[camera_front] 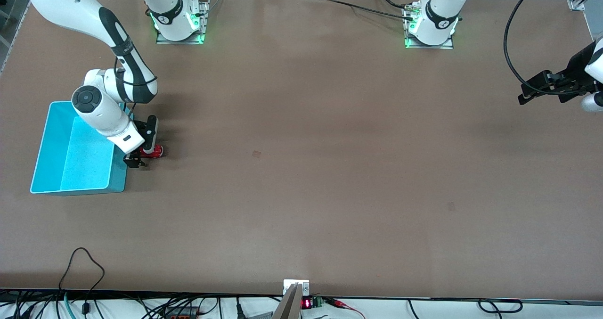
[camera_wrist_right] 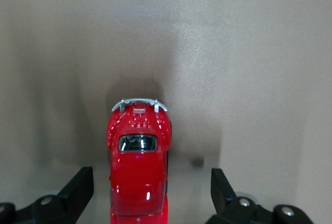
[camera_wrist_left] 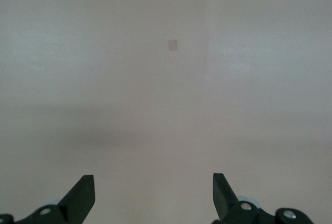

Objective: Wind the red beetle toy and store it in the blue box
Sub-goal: 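Lift the car with the right gripper toward the blue box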

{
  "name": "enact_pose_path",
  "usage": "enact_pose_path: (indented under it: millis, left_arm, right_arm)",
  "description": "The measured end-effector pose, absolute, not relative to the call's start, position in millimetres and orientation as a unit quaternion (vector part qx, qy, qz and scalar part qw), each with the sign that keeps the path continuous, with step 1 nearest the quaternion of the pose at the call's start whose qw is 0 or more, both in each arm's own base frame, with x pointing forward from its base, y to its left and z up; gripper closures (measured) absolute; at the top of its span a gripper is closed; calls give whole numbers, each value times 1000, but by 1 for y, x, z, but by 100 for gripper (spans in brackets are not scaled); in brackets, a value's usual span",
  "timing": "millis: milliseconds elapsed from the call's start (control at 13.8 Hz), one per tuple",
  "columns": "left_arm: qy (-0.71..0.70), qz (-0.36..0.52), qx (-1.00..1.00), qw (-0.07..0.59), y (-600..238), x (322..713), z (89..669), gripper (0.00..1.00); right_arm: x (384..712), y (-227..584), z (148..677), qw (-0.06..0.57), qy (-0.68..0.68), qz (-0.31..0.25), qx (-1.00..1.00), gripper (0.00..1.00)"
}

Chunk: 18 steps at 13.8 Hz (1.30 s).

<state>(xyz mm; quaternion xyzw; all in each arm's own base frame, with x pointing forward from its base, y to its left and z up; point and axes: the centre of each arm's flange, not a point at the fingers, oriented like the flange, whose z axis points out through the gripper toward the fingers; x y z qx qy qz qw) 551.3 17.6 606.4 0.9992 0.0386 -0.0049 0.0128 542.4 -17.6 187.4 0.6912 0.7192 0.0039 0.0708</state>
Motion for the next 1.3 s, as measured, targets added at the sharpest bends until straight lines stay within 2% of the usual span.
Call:
enact_pose_path:
  millis: [289, 362, 507, 651, 1086, 1303]
  left_arm:
    - [39, -5, 999, 13, 18, 551, 606, 0]
    - [39, -5, 999, 13, 18, 551, 606, 0]
    - [39, -5, 999, 13, 18, 551, 606, 0]
    - [39, -5, 999, 13, 18, 551, 606, 0]
    - [39, 0, 999, 13, 18, 552, 607, 0]
    - [38, 4, 999, 13, 17, 553, 608, 0]
  right_arm:
    - [543, -16, 187, 71, 720, 5, 690, 3]
    - [543, -16, 187, 71, 720, 5, 690, 11]
    - [543, -15, 188, 71, 720, 5, 690, 35]
    - [543, -15, 188, 71, 720, 5, 690, 54]
    - [547, -12, 195, 80, 708, 18, 701, 56]
    - [555, 10, 220, 89, 668, 43, 737, 56]
